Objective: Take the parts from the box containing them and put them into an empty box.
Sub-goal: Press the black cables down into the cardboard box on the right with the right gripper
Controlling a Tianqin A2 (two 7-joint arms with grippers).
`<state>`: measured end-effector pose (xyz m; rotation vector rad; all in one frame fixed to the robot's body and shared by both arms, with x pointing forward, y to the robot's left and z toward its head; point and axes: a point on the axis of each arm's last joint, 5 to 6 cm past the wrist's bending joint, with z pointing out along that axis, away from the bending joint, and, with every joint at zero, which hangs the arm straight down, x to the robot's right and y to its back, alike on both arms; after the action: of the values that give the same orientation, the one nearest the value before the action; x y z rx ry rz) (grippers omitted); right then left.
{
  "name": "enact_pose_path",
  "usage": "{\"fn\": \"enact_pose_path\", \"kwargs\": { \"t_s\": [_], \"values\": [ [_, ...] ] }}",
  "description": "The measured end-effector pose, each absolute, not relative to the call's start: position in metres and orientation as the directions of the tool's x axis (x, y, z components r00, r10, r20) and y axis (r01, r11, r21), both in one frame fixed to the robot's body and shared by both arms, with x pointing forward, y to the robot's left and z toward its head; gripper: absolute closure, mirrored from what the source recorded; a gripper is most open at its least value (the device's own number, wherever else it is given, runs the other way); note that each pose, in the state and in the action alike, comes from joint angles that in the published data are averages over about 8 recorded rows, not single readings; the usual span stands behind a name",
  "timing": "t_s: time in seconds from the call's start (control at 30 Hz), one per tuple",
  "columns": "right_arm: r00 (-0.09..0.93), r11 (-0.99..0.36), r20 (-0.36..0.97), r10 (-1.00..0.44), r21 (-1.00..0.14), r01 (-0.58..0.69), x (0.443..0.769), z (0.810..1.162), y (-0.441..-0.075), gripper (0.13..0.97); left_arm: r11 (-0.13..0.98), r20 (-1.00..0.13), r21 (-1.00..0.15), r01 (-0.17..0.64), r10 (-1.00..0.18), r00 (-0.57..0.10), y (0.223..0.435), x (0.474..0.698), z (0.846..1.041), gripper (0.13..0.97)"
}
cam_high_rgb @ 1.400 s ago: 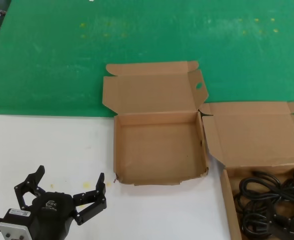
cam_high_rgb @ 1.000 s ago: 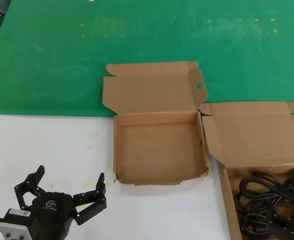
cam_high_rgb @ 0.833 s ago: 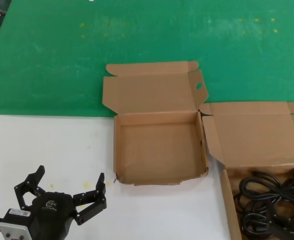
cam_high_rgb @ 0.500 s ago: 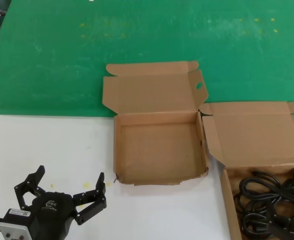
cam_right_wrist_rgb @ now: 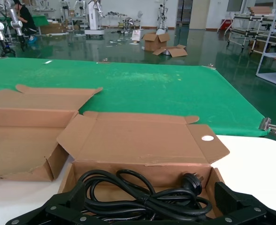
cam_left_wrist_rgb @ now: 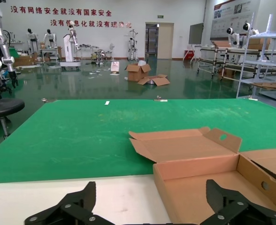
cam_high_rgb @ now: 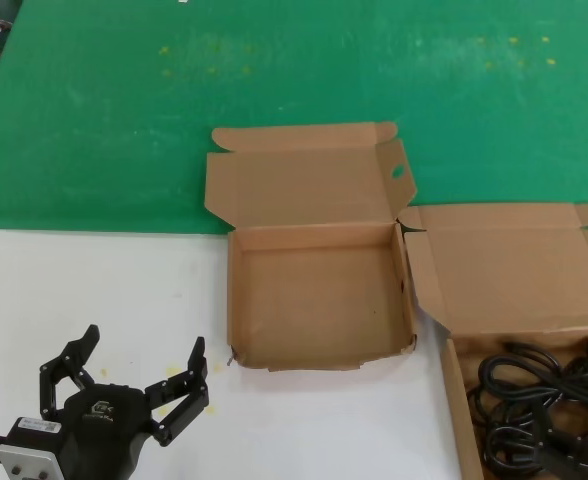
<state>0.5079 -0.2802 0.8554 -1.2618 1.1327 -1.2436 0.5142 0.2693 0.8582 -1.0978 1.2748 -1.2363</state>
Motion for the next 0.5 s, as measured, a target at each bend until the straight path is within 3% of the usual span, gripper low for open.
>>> {"fn": "enact_pose_path", "kwargs": {
  "t_s": [0.33,0.5],
  "values": [
    [0.030,-0.073,0.074,-0.997,-0.997,0.030,0.508,0.858,-0.281,0.130,0.063,-0.066,-0.997,0.035,-0.995,-0.081,0.269,0.514,0.858,0.379],
    [0.015,-0.085,0.086,-0.996,-0.995,0.048,0.508,0.866,-0.285,0.130,0.063,-0.066,-0.997,0.035,-0.995,-0.081,0.269,0.514,0.858,0.510]
  ]
}}
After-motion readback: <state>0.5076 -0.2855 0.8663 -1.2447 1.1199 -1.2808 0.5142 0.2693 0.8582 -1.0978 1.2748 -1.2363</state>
